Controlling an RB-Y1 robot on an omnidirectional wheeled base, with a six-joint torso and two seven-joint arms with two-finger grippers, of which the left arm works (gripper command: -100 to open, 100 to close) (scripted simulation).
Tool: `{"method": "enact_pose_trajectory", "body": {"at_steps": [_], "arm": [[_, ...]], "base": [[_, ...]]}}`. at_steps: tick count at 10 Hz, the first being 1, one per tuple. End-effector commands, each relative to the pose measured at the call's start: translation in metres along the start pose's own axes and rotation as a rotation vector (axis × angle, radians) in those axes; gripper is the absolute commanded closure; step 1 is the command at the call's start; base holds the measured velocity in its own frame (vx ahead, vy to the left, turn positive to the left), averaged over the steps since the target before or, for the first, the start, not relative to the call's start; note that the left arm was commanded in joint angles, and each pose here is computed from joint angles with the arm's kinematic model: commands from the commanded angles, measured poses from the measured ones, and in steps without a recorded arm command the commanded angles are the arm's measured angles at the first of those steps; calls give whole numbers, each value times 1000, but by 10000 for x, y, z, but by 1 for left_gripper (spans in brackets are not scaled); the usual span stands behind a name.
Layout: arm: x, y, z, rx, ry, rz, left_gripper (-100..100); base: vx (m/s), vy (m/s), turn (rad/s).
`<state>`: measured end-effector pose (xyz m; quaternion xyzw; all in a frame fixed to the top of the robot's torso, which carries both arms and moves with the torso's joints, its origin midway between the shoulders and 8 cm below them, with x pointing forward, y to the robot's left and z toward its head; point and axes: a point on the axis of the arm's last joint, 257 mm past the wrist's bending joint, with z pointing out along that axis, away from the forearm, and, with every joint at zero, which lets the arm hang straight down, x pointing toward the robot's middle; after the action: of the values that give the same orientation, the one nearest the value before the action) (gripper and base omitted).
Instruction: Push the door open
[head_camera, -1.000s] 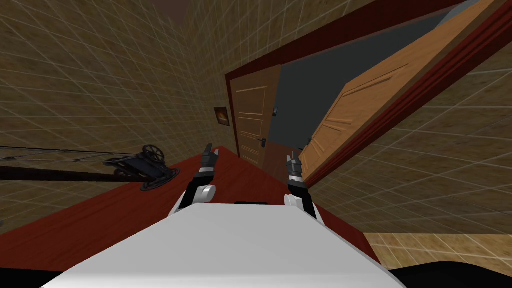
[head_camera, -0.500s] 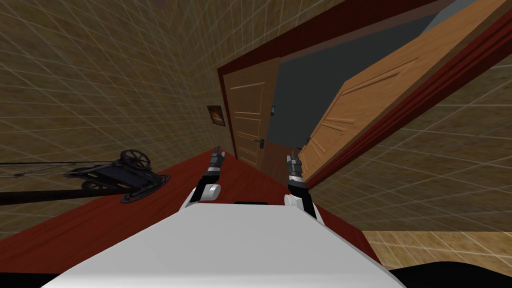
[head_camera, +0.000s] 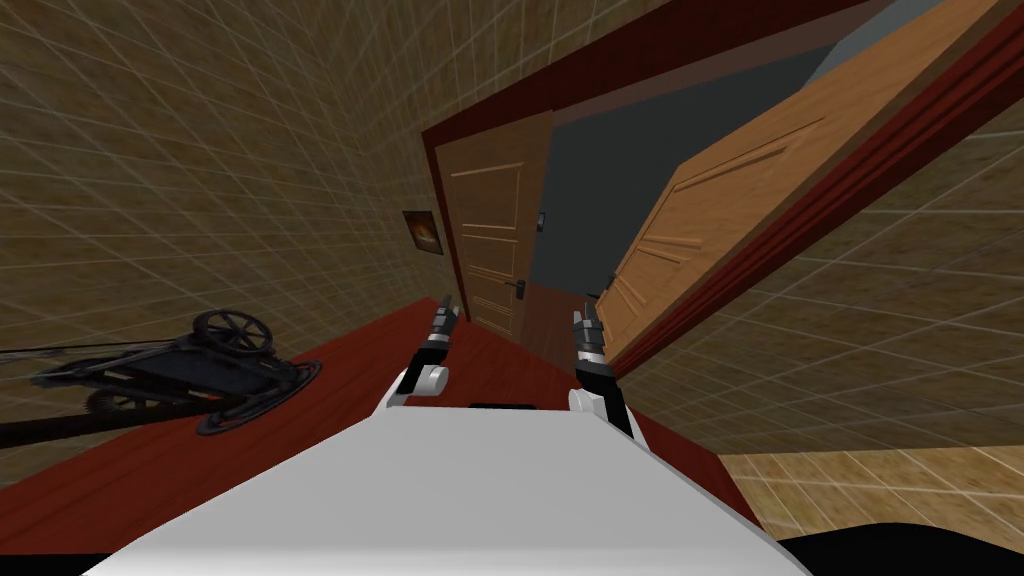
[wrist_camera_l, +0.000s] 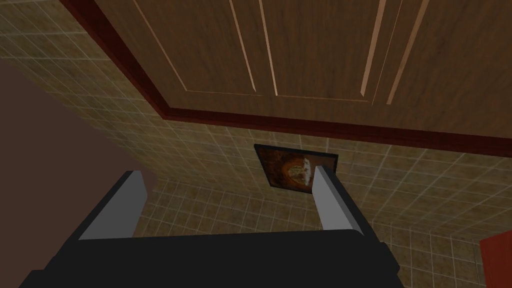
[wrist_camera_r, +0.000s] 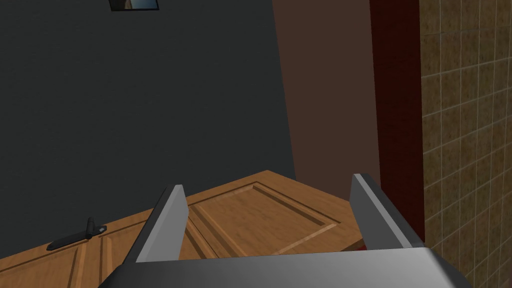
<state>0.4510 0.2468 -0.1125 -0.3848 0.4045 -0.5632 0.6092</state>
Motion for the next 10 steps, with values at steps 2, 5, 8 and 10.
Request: {"method": "enact_pose_trajectory", "body": {"at_steps": [2,5,8,10], "arm": [[145,211,16,-39,30,-21,-100],[260,369,31,-68,52,-35,-100],[435,600,43,-113,86,-55,-100],[550,747,44,-142,109,-66,-100]], "base": [[104,17,-92],[72,12,-54],[84,17,-97],[109,12,-79]]}}
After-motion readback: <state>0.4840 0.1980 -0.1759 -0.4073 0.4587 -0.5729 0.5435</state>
